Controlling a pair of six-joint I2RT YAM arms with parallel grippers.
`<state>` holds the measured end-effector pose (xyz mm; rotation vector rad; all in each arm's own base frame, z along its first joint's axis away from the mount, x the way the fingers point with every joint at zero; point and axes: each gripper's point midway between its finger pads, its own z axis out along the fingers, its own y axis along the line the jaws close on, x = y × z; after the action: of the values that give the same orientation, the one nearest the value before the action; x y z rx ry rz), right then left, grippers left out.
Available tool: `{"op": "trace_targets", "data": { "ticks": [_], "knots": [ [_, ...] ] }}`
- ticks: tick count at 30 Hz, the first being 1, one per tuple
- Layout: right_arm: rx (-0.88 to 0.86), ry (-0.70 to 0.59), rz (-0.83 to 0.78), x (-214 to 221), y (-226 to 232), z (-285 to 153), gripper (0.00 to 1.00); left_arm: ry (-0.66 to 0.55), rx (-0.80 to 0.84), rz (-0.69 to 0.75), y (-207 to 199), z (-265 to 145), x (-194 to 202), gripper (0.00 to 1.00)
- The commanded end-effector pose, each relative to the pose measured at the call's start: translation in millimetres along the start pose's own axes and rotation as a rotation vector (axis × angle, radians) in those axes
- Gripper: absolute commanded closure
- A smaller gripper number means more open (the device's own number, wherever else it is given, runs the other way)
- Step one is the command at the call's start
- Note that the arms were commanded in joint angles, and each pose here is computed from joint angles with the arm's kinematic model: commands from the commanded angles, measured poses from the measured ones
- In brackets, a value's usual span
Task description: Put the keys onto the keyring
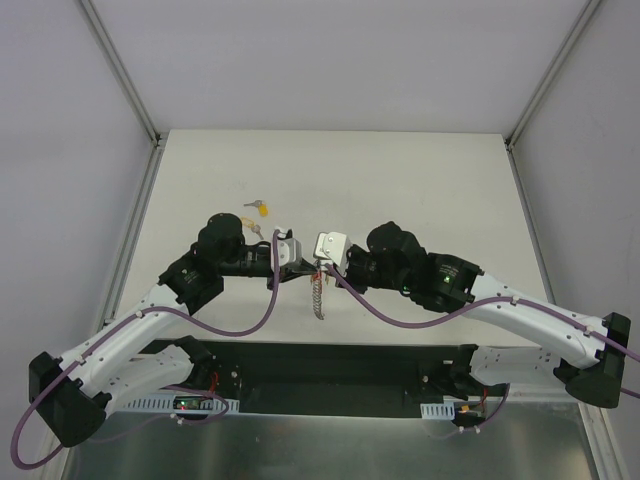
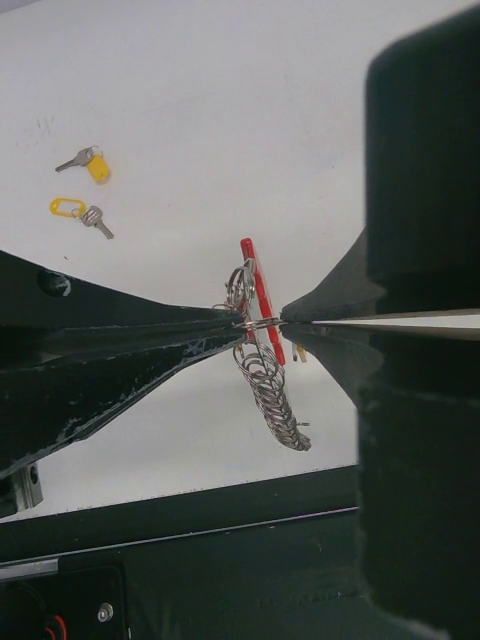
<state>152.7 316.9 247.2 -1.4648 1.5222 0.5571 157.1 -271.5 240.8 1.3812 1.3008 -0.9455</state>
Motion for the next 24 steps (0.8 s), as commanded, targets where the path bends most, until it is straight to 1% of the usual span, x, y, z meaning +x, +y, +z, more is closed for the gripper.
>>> {"op": "trace_targets", "data": {
  "ticks": [1,16,19,20,22,23,24],
  "knots": [
    [-0.008,-0.125,0.001,-40,-4,-5,0.99,-0.076,0.024,0.054,-1,2,-31,1.0],
    [0.006,-0.077,-0.014,-29,-7,4,0.99,-0.043,-0.047,-0.013,13,3,-31,1.0],
    [0.022,-0.079,-0.012,-30,-10,2,0.9,-0.041,-0.043,-0.012,12,3,-30,1.0],
    [0.036,-0.082,-0.009,-31,-12,-1,0.84,-0.041,-0.045,-0.008,12,3,-30,1.0],
    [0.057,-0.086,-0.007,-30,-15,-6,0.76,-0.04,-0.051,-0.001,13,2,-30,1.0],
    [0.072,-0.082,-0.005,-29,-17,-8,0.69,-0.04,-0.054,0.003,13,2,-30,1.0],
    [0.084,-0.086,-0.002,-27,-20,-14,0.68,-0.039,-0.061,0.006,14,1,-29,1.0]
  ]
}}
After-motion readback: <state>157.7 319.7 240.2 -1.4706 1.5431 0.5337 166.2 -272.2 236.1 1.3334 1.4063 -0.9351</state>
